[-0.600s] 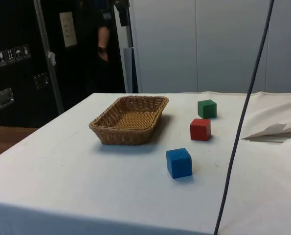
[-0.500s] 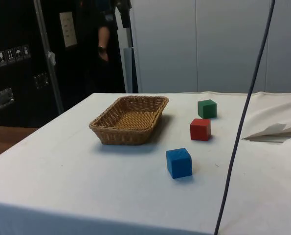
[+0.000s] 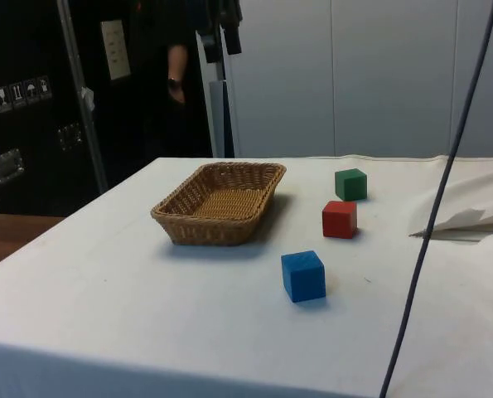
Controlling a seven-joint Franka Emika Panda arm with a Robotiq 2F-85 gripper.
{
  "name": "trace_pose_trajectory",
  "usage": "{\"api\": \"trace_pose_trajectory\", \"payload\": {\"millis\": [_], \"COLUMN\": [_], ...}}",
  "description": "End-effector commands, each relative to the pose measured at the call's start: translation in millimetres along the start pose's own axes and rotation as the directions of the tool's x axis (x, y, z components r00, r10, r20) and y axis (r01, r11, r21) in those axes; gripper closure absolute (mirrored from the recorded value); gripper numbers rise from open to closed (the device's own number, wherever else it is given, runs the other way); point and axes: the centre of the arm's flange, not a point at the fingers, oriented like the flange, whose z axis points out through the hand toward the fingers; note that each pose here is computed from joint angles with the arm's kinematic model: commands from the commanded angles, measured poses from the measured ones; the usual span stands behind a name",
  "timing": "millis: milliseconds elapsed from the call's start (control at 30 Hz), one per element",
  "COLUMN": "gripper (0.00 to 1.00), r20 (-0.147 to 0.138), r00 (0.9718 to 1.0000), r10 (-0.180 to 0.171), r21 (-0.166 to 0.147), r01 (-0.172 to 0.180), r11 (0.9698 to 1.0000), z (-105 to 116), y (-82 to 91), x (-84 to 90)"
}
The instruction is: Pick up the blue cube and place it into the basket.
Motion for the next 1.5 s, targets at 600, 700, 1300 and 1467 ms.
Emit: {"api": "trace_pose_trajectory", "payload": {"millis": [600, 700, 1300, 1467], "gripper": [0.0, 0.0, 0.0, 0.0], "r20": [-0.032, -0.035, -0.048, -0.052], "r00": [0.9995, 0.9994, 0.9973, 0.9958], "r10": [-0.006, -0.009, -0.056, -0.076], "r21": [-0.036, -0.04, -0.056, -0.06], "r01": [0.005, 0.008, 0.053, 0.073], "r11": [0.9993, 0.9992, 0.9971, 0.9955], "z": [29, 35, 66, 75], "y": [-35.9, -42.2, -72.0, -79.0], "x": [-44.0, -48.9, -72.3, -77.7]}}
